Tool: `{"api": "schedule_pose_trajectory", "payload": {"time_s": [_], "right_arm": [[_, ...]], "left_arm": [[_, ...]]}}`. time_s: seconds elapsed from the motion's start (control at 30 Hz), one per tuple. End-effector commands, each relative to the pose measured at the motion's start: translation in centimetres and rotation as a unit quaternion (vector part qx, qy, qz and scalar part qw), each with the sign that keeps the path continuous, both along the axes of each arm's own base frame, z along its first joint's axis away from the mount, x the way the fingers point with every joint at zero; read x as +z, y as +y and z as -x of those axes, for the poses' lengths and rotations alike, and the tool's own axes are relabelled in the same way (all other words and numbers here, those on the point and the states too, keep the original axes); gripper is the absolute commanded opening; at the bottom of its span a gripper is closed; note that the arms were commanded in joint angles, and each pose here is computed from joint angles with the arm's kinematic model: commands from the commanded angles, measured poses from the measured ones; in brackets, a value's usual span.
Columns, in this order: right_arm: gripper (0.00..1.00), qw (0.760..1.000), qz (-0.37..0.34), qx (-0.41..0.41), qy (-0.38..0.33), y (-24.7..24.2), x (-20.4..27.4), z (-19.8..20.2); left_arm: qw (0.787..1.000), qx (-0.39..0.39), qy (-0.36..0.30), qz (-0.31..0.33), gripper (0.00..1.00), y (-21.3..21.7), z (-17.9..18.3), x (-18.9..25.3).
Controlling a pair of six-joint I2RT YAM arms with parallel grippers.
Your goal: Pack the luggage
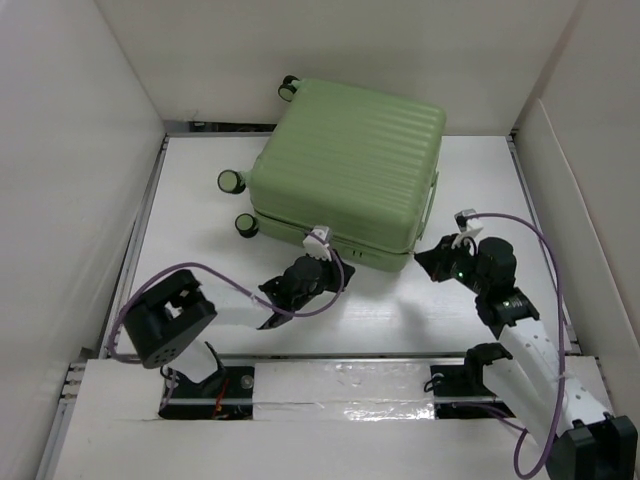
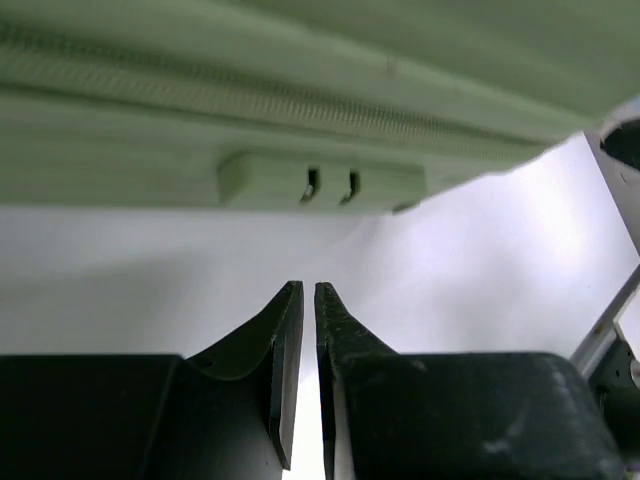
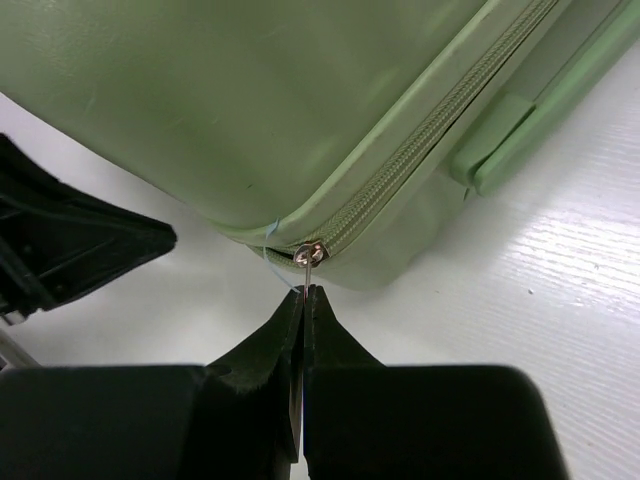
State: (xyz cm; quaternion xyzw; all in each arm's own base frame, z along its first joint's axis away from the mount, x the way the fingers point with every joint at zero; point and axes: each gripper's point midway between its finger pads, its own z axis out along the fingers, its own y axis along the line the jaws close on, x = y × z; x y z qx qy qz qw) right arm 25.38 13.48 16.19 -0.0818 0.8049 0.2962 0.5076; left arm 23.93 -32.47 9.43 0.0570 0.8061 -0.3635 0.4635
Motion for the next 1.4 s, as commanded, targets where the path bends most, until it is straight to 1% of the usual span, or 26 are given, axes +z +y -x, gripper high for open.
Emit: {"api": "schedule_pose_trajectory", "payload": {"time_s": [0.0, 0.03, 0.2, 0.23, 0.27, 0.33, 0.37, 0.43, 0.5, 0.67, 0.73, 0.77, 0.8, 0.83, 0.87, 0.9, 0.93, 0.97, 1.0, 1.03, 1.07, 1.1, 1.13, 1.2, 1.33, 1.37], "right_arm": [[0.0, 0.996, -0.025, 0.013, -0.08, 0.4, 4.1, 0.1], [0.0, 0.996, -0.025, 0.021, -0.078, 0.7, 4.0, 0.5], [0.0, 0.996, -0.022, 0.067, -0.051, 3.0, 2.5, 2.4], [0.0, 0.996, -0.025, 0.07, -0.046, 3.4, 2.4, 2.7], [0.0, 0.994, -0.028, 0.095, -0.045, 4.8, 2.4, 3.6], [0.0, 0.993, -0.033, 0.103, -0.037, 5.9, 2.3, 4.2], [0.0, 0.991, -0.037, 0.124, -0.035, 7.2, 2.4, 5.2], [0.0, 0.993, -0.04, 0.11, -0.03, 7.9, 2.3, 5.2], [0.0, 0.991, -0.053, 0.119, -0.039, 9.2, 2.9, 5.6], [0.0, 0.985, -0.106, 0.131, -0.041, 13.4, 4.6, 5.2], [0.0, 0.988, -0.105, 0.103, -0.047, 14.4, 4.5, 4.5], [0.0, 0.991, -0.094, 0.082, -0.046, 14.6, 4.0, 3.4], [0.0, 0.992, -0.092, 0.077, -0.042, 14.7, 3.8, 3.1], [0.0, 0.993, -0.093, 0.065, -0.044, 14.5, 3.8, 2.8], [0.0, 0.992, -0.102, 0.057, -0.054, 14.4, 4.3, 2.5], [0.0, 0.992, -0.102, 0.052, -0.058, 14.0, 4.1, 2.5], [0.0, 0.992, -0.1, 0.048, -0.067, 13.7, 4.3, 2.4], [0.0, 0.993, -0.091, 0.033, -0.065, 12.9, 4.0, 1.9], [0.0, 0.993, -0.088, 0.035, -0.066, 12.8, 4.0, 2.0], [0.0, 0.993, -0.085, 0.029, -0.073, 12.3, 4.4, 1.7], [0.0, 0.994, -0.08, 0.031, -0.067, 12.0, 4.1, 1.7], [0.0, 0.994, -0.079, 0.033, -0.069, 12.0, 4.3, 1.8], [0.0, 0.994, -0.077, 0.04, -0.071, 12.0, 4.2, 2.0], [0.0, 0.994, -0.077, 0.042, -0.069, 12.1, 4.0, 2.1], [0.0, 0.994, -0.074, 0.045, -0.062, 12.0, 3.1, 2.1], [0.0, 0.994, -0.075, 0.048, -0.061, 12.1, 3.0, 2.2]], "left_arm": [[0.995, -0.019, -0.059, 0.081, 0.08, -3.9, -2.0, 5.6], [0.994, -0.018, -0.064, 0.089, 0.08, -4.6, -2.5, 6.4], [0.994, -0.015, -0.05, 0.096, 0.08, -6.5, -4.0, 5.4], [0.994, -0.009, -0.052, 0.101, 0.08, -6.6, -4.9, 5.7], [0.993, -0.017, -0.048, 0.103, 0.08, -7.0, -4.8, 5.6], [0.993, -0.012, -0.048, 0.105, 0.08, -7.4, -5.6, 5.5], [0.993, -0.014, -0.047, 0.106, 0.08, -7.6, -5.7, 5.5], [0.993, -0.015, -0.047, 0.111, 0.08, -7.9, -5.8, 5.7], [0.992, -0.017, -0.049, 0.117, 0.08, -8.1, -5.8, 6.1], [0.989, -0.04, -0.043, 0.133, 0.08, -9.4, -5.6, 6.6], [0.989, -0.048, -0.04, 0.134, 0.08, -9.9, -5.2, 6.4], [0.989, -0.051, -0.038, 0.134, 0.11, -9.8, -5.0, 6.3], [0.989, -0.042, -0.04, 0.14, 0.14, -9.1, -5.5, 6.7], [0.99, -0.034, -0.03, 0.13, 0.19, -7.8, -5.3, 5.6], [0.991, -0.022, -0.028, 0.129, 0.32, -6.6, -5.5, 5.4], [0.989, -0.012, -0.033, 0.141, 0.4, -5.3, -5.6, 6.6], [0.992, 0.01, -0.019, 0.125, 0.48, -2.7, -5.9, 4.8], [0.992, 0.023, -0.019, 0.124, 0.54, -1.4, -6.1, 4.9], [0.991, 0.036, -0.021, 0.127, 0.63, 0.2, -5.9, 5.7], [0.992, 0.059, -0.004, 0.115, 0.66, 2.3, -5.7, 4.1], [0.99, 0.078, -0.003, 0.114, 0.68, 3.6, -5.8, 4.1], [0.988, 0.09, -0.012, 0.124, 0.7, 4.8, -5.5, 5.4], [0.988, 0.102, -0.007, 0.12, 0.71, 6.0, -5.1, 4.8], [0.982, 0.137, -0.018, 0.126, 0.72, 8.4, -5.6, 6.3], [0.964, 0.208, -0.025, 0.165, 0.75, 13.2, -8.2, 9.5], [0.957, 0.22, -0.019, 0.186, 0.75, 14.0, -8.6, 10.1]]}}
